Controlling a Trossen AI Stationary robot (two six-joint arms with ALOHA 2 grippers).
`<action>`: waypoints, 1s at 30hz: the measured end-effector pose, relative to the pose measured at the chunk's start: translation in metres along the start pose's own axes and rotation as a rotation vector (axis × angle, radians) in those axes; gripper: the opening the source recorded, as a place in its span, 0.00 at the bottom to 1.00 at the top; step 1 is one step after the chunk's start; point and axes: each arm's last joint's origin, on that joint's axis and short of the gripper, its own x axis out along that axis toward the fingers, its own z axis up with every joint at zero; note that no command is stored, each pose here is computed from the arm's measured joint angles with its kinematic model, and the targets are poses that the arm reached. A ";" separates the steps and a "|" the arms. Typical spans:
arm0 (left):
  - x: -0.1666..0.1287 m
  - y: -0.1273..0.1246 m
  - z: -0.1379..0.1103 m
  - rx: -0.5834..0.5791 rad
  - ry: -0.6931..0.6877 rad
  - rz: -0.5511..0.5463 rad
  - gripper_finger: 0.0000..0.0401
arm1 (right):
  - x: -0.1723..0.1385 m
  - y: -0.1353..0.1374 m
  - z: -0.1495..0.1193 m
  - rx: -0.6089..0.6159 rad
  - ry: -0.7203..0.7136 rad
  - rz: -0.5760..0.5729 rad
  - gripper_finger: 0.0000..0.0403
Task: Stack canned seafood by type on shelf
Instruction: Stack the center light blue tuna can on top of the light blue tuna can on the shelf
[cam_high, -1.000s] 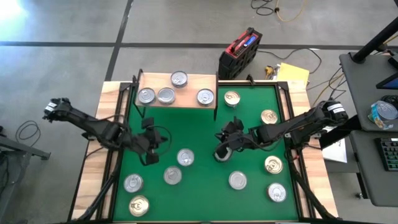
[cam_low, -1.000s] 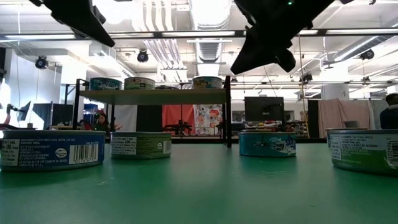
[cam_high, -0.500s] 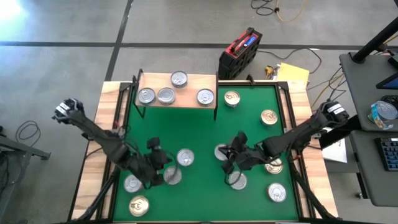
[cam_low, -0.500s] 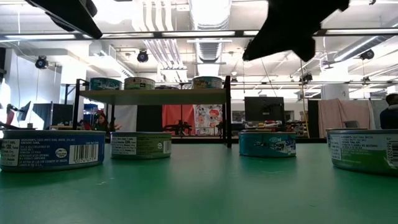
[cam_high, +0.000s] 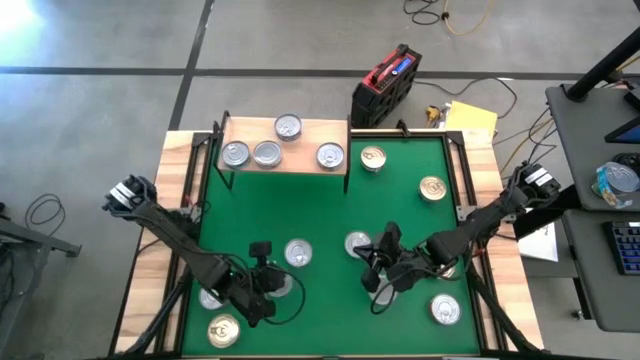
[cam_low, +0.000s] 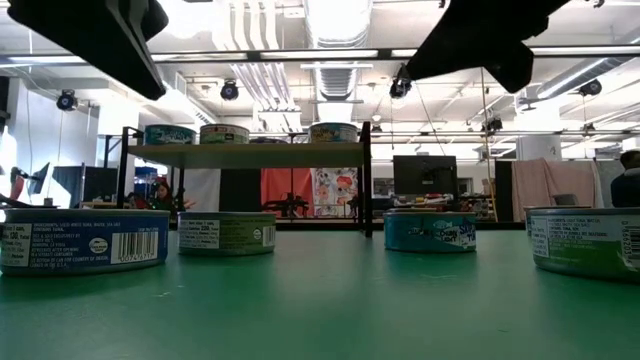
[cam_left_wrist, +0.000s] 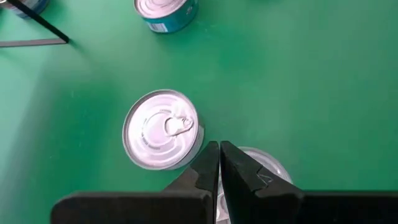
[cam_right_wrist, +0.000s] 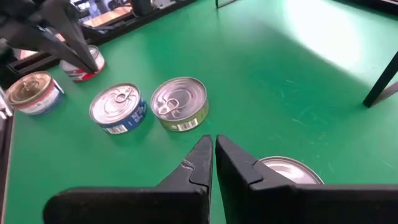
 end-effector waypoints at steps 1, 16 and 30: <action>0.001 -0.001 0.000 0.001 0.000 -0.001 0.00 | 0.000 0.000 0.000 0.000 0.001 0.000 0.03; 0.007 -0.005 -0.001 0.020 0.001 0.032 0.00 | 0.001 -0.001 0.000 -0.003 -0.004 -0.008 0.03; 0.008 -0.007 0.003 0.226 -0.060 0.056 0.00 | 0.001 -0.002 -0.001 -0.273 -0.001 -0.024 0.03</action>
